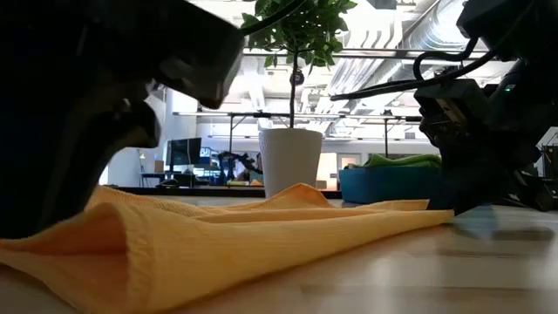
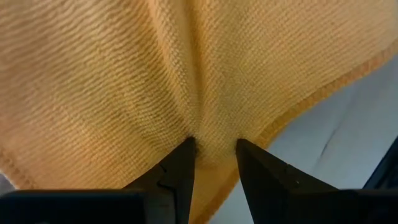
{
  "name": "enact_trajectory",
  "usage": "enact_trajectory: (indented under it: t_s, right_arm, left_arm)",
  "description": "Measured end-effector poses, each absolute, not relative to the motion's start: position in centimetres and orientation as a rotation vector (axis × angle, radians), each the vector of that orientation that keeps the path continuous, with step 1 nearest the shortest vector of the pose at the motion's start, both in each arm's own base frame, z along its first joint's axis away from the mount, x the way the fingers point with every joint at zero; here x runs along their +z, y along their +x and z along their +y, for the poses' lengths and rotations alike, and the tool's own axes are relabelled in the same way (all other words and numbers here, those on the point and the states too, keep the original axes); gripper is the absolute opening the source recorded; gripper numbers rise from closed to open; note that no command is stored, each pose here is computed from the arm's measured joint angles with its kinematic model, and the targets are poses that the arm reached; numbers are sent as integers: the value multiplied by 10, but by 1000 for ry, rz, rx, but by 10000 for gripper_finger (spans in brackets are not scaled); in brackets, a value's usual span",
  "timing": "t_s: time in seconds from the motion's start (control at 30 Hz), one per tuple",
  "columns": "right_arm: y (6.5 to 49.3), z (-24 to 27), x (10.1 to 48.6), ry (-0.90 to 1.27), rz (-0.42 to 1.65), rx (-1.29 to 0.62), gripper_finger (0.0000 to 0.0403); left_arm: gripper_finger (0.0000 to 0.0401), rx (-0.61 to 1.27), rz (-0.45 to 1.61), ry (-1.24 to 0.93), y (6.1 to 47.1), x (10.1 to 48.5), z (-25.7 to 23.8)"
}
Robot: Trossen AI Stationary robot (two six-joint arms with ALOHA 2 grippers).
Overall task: Sort microfiber towel by color & place in baskets
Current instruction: Fold the orange towel
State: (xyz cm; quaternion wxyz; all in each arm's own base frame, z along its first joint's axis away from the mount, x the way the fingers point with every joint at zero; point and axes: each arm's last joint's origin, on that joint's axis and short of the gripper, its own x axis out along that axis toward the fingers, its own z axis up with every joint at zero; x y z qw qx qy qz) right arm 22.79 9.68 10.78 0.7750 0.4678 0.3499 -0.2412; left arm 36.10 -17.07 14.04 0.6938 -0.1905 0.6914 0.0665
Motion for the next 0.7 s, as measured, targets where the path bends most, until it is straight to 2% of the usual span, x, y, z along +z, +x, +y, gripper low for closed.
enact_trajectory:
  t_s: [0.2,0.37,0.7]
  right_arm:
    - [227,96,108,982,759,-521,2]
    - [228,97,108,984,753,-517,2]
    - [229,92,109,946,773,-504,1]
  left_arm:
    - [113,170,1546,-422,363,146,-170]
    - [113,194,1445,-427,380,159,-159]
    - [113,167,1331,-343,404,203,-145]
